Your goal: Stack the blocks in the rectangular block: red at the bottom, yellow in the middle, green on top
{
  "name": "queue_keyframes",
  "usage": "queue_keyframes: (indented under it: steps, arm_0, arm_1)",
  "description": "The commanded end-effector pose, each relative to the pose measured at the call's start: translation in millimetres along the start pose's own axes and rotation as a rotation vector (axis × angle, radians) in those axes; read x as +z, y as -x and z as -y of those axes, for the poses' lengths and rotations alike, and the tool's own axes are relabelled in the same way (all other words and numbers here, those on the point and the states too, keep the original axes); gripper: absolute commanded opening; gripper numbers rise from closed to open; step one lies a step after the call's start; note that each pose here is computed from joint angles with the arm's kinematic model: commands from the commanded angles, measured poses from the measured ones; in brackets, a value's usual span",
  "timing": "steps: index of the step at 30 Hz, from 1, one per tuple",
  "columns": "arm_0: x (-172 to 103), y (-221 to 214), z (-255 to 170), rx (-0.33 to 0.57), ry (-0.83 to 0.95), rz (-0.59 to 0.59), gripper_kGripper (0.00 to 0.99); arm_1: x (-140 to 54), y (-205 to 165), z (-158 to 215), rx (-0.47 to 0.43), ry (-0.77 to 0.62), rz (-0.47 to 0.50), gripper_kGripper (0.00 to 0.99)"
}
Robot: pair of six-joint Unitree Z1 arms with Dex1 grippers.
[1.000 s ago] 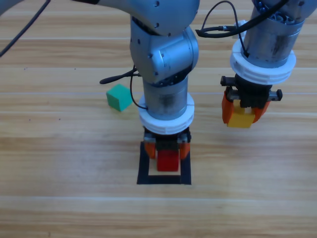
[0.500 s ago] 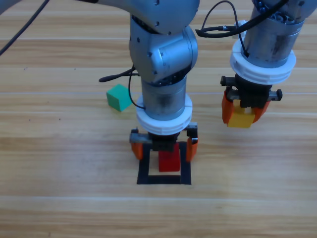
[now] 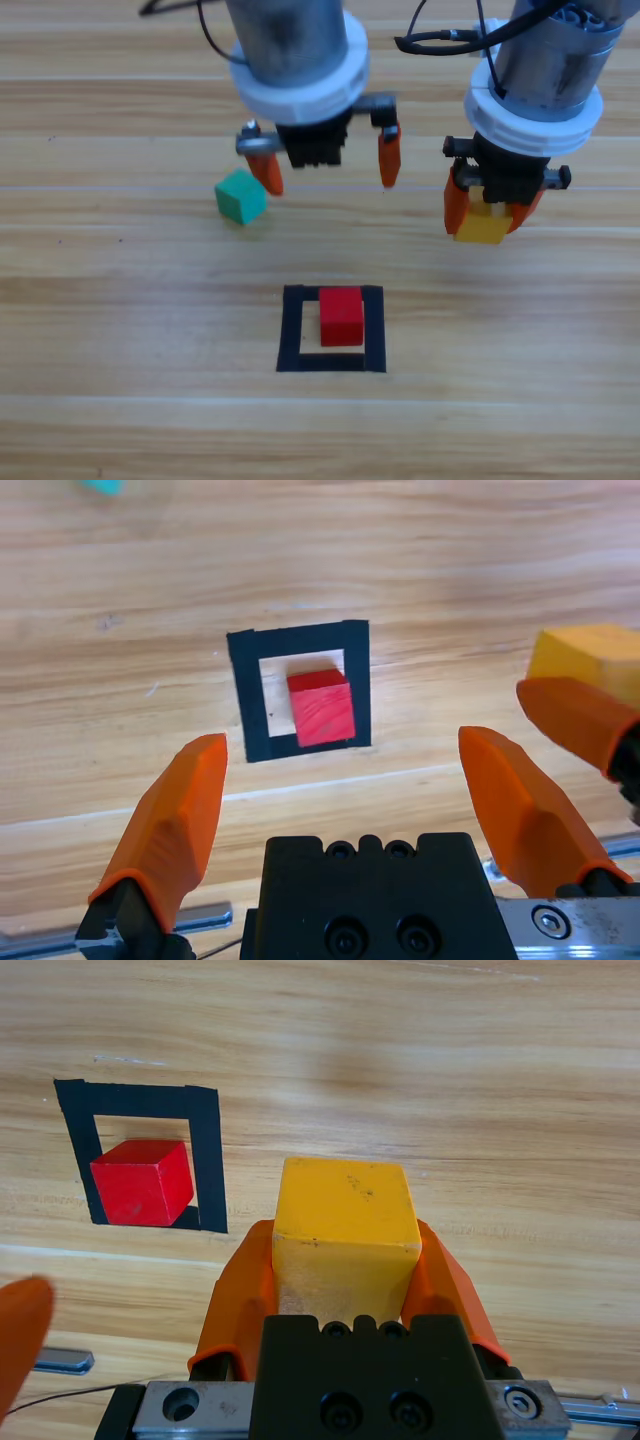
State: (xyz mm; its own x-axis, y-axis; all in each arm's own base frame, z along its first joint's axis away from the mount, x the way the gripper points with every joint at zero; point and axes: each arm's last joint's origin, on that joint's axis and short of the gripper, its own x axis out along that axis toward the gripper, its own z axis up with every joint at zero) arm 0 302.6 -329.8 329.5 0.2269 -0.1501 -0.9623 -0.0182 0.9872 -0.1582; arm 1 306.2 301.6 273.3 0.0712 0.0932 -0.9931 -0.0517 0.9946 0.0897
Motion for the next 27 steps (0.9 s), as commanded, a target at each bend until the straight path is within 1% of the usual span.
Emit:
queue_keyframes:
  steps: [1,3,5,7,9,12,15,17,18,19,20,24,27]
  arm_0:
    - [-6.5,61.9,-37.3,0.023,0.002,0.118,0.99]
    - [-5.4,75.8,-56.3,0.047,0.001,0.154,0.99]
    - [1.0,78.8,-82.5,0.095,-0.003,0.161,0.99]
    - [6.5,73.0,-110.0,0.14,-0.009,0.154,0.99]
    - [3.3,60.3,-139.1,0.159,-0.034,0.165,0.99]
    - [-7.9,39.1,-174.5,0.195,-0.053,0.144,0.99]
    - [-18.5,15.7,-198.8,0.168,-0.067,0.121,0.99]
    - [-22.7,0.5,-207.1,0.163,-0.078,0.103,0.99]
    - [-23.7,-3.6,-207.3,0.163,-0.089,0.103,0.99]
    - [-23.2,-7.0,-207.4,0.159,-0.099,0.103,0.99]
    - [-22.4,-11.7,-207.2,0.16,-0.112,0.1,0.99]
    - [-17.7,-26.3,-204.8,0.172,-0.162,0.081,0.99]
    - [-15.3,-31.1,-204.5,0.178,-0.185,0.077,0.99]
  arm_1:
    - [-24.5,-1.0,-44.5,-0.037,0.095,0.008,0.43]
    - [-28.8,-2.9,-65.6,-0.077,0.135,0.014,0.43]
    - [-29.2,-3.6,-79.5,-0.074,0.146,0.021,0.43]
    - [-28.3,-4.2,-87.7,-0.058,0.141,0.013,0.43]
    - [-28.2,-12.3,-92.8,-0.038,0.123,-0.03,0.43]
    - [-30.8,-30.5,-98.5,-0.055,0.11,-0.071,0.43]
    - [-38.2,-41.8,-104.2,-0.055,0.1,-0.118,0.431]
    - [-42.0,-43.3,-109.3,-0.054,0.087,-0.117,0.431]
    - [-42.0,-44.8,-111.0,-0.05,0.082,-0.119,0.449]
    - [-41.3,-46.7,-112.6,-0.045,0.072,-0.124,0.505]
    - [-41.4,-49.5,-114.0,-0.036,0.066,-0.14,0.525]
    - [-40.4,-60.9,-117.9,-0.032,0.052,-0.169,0.526]
    - [-38.5,-65.7,-120.6,-0.032,0.052,-0.169,0.526]
